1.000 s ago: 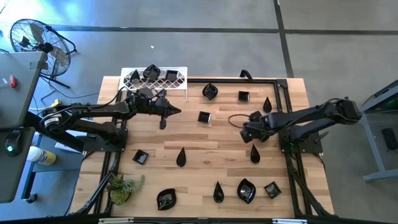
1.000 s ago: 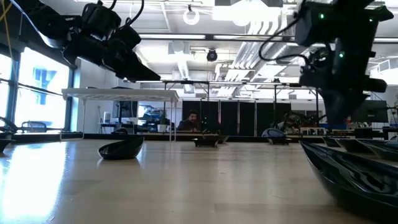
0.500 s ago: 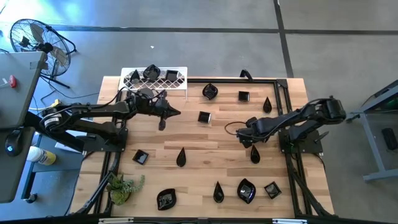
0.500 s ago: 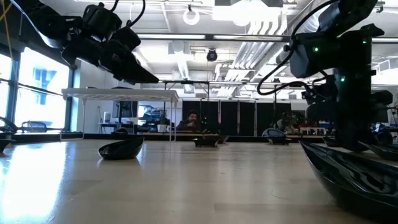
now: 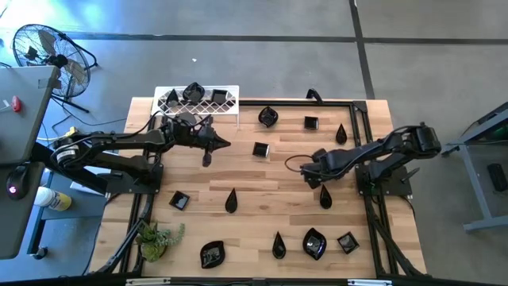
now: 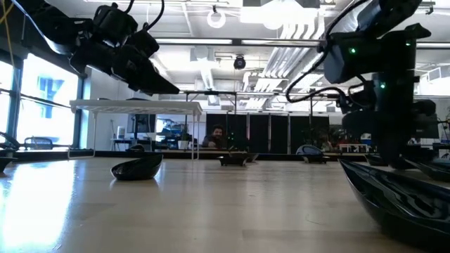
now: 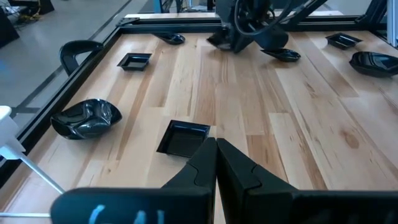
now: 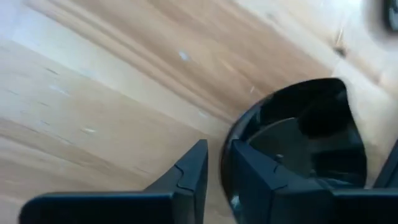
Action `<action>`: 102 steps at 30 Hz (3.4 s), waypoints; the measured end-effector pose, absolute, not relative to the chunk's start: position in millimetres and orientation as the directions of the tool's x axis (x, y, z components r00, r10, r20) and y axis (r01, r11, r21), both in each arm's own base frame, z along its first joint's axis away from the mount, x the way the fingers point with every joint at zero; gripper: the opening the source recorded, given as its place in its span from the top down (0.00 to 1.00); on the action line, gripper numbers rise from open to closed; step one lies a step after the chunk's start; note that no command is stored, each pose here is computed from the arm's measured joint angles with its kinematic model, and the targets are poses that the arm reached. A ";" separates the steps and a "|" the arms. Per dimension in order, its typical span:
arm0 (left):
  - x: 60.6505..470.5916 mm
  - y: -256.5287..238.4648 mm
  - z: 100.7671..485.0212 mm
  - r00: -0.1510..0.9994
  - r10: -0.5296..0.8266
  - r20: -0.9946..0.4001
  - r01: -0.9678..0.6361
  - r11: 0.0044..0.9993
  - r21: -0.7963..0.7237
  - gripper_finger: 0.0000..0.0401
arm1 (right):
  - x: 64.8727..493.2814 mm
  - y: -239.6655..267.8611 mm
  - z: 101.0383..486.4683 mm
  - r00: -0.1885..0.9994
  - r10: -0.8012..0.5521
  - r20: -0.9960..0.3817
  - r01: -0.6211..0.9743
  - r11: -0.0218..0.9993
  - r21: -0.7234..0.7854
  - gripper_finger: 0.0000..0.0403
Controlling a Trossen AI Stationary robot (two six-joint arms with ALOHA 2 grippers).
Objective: Pick & Place Mini shaped plates
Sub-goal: Stack the square plate on top of the square plate on the shelf
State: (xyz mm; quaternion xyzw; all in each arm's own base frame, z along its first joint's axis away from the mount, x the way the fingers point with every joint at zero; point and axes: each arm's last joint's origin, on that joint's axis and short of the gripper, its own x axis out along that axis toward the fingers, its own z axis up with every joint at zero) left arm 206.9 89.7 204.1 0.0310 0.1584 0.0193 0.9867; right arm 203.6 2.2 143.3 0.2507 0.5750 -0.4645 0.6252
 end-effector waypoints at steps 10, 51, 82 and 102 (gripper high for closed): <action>206.3 89.4 202.3 0.943 0.046 -0.331 -0.028 0.998 0.058 0.99 | 224.8 -11.2 166.1 -0.012 -0.361 -0.933 0.849 0.488 -0.200 0.73; 307.8 78.8 184.6 0.774 0.112 -0.623 -0.129 0.992 0.019 0.95 | 218.7 -66.5 136.7 0.910 -0.370 -0.184 0.384 0.922 0.045 0.96; 374.7 81.2 156.4 0.626 0.127 -0.769 0.069 0.974 0.216 0.82 | 211.7 -64.3 130.0 0.905 -0.371 -0.208 0.382 0.924 0.013 0.98; 379.0 82.6 140.3 0.609 0.136 -0.781 0.070 0.972 0.224 0.82 | 211.9 -64.4 130.1 0.905 -0.371 -0.208 0.381 0.925 0.010 0.99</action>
